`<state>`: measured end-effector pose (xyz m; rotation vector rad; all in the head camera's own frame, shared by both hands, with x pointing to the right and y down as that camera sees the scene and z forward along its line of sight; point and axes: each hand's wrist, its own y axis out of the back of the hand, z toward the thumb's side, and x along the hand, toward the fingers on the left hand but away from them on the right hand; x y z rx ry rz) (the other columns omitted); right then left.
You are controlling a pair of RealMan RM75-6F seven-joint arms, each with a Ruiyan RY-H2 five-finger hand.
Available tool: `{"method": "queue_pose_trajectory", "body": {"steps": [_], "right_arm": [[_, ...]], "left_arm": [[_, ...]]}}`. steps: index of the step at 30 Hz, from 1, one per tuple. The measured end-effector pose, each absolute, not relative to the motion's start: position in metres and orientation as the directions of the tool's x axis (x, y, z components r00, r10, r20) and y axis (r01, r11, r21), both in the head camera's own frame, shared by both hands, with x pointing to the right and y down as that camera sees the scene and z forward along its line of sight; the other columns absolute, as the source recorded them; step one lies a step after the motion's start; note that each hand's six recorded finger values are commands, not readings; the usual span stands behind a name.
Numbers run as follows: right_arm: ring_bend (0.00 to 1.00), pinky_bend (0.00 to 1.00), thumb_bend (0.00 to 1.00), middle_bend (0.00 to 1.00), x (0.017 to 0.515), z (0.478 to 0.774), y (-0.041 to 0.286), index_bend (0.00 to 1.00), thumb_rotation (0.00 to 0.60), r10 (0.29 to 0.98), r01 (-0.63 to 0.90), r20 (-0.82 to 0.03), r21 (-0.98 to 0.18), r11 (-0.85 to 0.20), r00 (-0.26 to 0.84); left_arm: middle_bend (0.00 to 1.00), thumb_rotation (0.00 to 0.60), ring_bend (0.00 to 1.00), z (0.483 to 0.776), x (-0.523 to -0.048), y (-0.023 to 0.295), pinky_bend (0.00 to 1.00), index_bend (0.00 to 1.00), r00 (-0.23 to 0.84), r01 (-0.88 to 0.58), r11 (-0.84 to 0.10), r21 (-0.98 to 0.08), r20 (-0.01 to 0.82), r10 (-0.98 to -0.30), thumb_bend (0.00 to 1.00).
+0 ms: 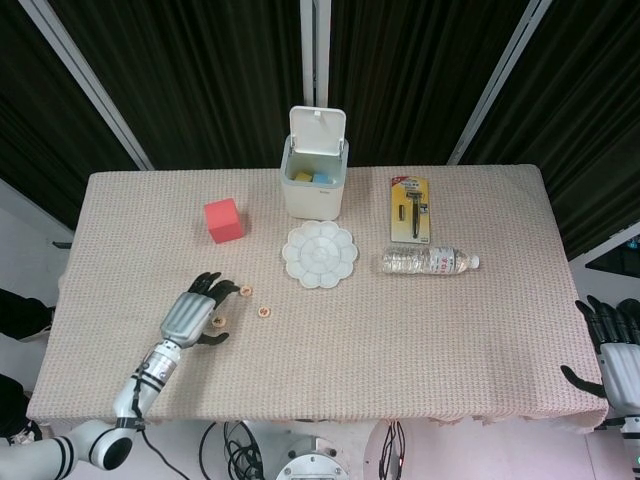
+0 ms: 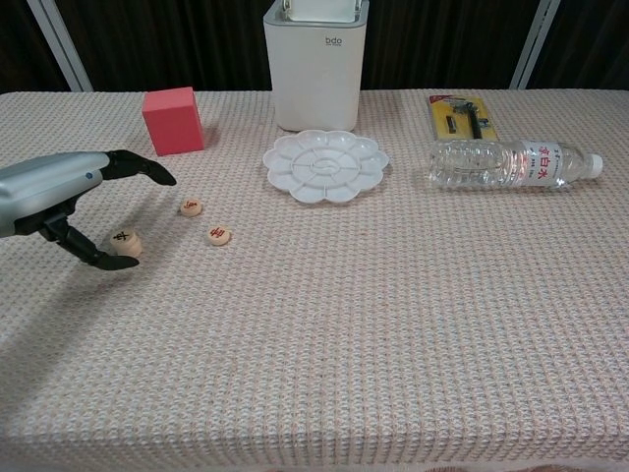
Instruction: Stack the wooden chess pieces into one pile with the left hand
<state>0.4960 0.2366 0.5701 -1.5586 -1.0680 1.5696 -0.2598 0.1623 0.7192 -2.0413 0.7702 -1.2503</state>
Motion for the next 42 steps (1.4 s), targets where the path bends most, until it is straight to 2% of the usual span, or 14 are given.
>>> {"method": "queue_pose_trajectory", "body": {"steps": [32, 37, 42], "right_arm": [[0.00, 0.00, 0.12, 0.00, 0.497, 0.572, 0.235, 0.00, 0.600, 0.890, 0.081, -0.452, -0.891, -0.448, -0.054], [0.00, 0.00, 0.12, 0.00, 0.497, 0.572, 0.235, 0.00, 0.600, 0.891, 0.080, -0.451, -0.891, -0.446, -0.056], [0.00, 0.00, 0.12, 0.00, 0.496, 0.573, 0.235, 0.00, 0.600, 0.890, 0.078, -0.453, -0.891, -0.448, -0.056]], "left_arm": [[0.15, 0.600, 0.00, 0.728, -0.269, 0.152, 0.00, 0.19, 0.344, -0.146, -0.642, -0.753, 0.570, -0.747, 0.18], [0.15, 0.600, 0.00, 0.726, -0.267, 0.154, 0.00, 0.20, 0.352, -0.156, -0.646, -0.748, 0.569, -0.744, 0.19], [0.15, 0.600, 0.00, 0.716, -0.253, 0.159, 0.00, 0.25, 0.396, -0.187, -0.647, -0.739, 0.546, -0.738, 0.19]]}}
